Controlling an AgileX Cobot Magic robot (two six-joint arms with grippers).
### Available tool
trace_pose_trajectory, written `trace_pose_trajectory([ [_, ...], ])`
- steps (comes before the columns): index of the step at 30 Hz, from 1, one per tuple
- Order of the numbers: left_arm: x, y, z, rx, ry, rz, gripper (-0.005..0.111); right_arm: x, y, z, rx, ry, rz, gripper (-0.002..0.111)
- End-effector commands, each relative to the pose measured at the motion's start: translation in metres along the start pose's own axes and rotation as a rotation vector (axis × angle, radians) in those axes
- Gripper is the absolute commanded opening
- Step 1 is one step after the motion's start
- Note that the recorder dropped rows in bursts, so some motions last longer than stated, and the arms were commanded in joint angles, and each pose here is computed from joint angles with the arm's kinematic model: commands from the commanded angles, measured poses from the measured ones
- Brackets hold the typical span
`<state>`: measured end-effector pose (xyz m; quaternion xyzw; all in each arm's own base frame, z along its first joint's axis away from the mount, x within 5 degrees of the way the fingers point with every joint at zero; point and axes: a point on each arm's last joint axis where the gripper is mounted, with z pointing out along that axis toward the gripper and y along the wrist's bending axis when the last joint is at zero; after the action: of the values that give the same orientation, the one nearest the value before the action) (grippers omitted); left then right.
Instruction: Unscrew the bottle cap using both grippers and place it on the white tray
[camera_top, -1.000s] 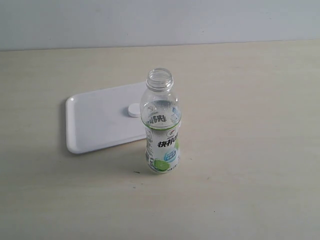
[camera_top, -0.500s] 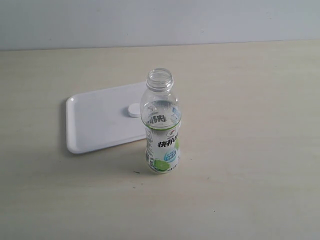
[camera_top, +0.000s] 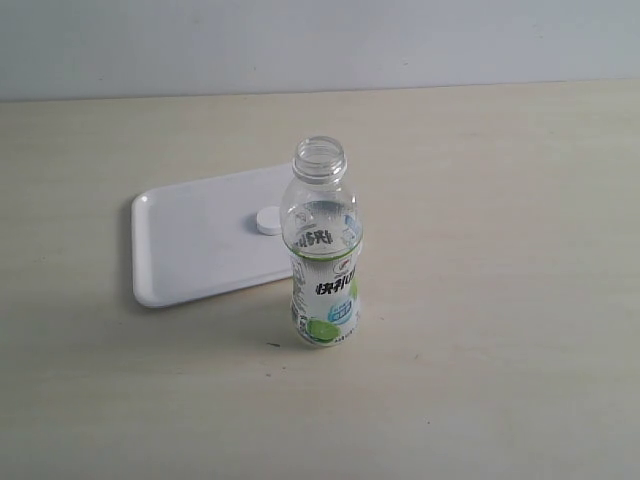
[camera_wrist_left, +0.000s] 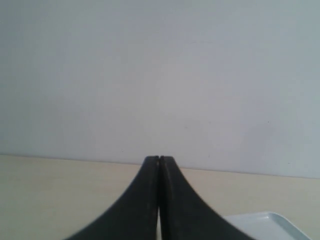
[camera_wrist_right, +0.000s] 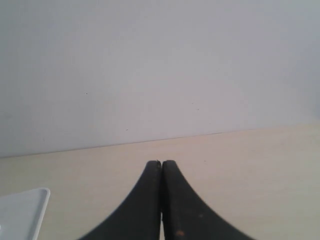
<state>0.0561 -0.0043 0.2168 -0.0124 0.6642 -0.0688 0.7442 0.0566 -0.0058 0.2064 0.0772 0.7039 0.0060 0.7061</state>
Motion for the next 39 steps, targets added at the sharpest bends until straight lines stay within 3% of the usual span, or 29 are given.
trace_pose_trajectory([
  [1, 0.0002, 0.0002, -0.0005, -0.002, -0.007, 0.002, 0.0, 0.0013, -0.0005, -0.0004, 0.006, -0.001, -0.009, 0.0],
  [28, 0.0002, 0.0, -0.0005, 0.001, -0.006, 0.002, 0.0, 0.0013, -0.0005, -0.0004, 0.006, -0.001, -0.009, 0.0],
  [39, 0.0002, 0.0, -0.0005, 0.001, -0.006, 0.002, 0.0, 0.0035, -0.0012, -0.0004, 0.013, 0.023, -0.08, 0.0],
])
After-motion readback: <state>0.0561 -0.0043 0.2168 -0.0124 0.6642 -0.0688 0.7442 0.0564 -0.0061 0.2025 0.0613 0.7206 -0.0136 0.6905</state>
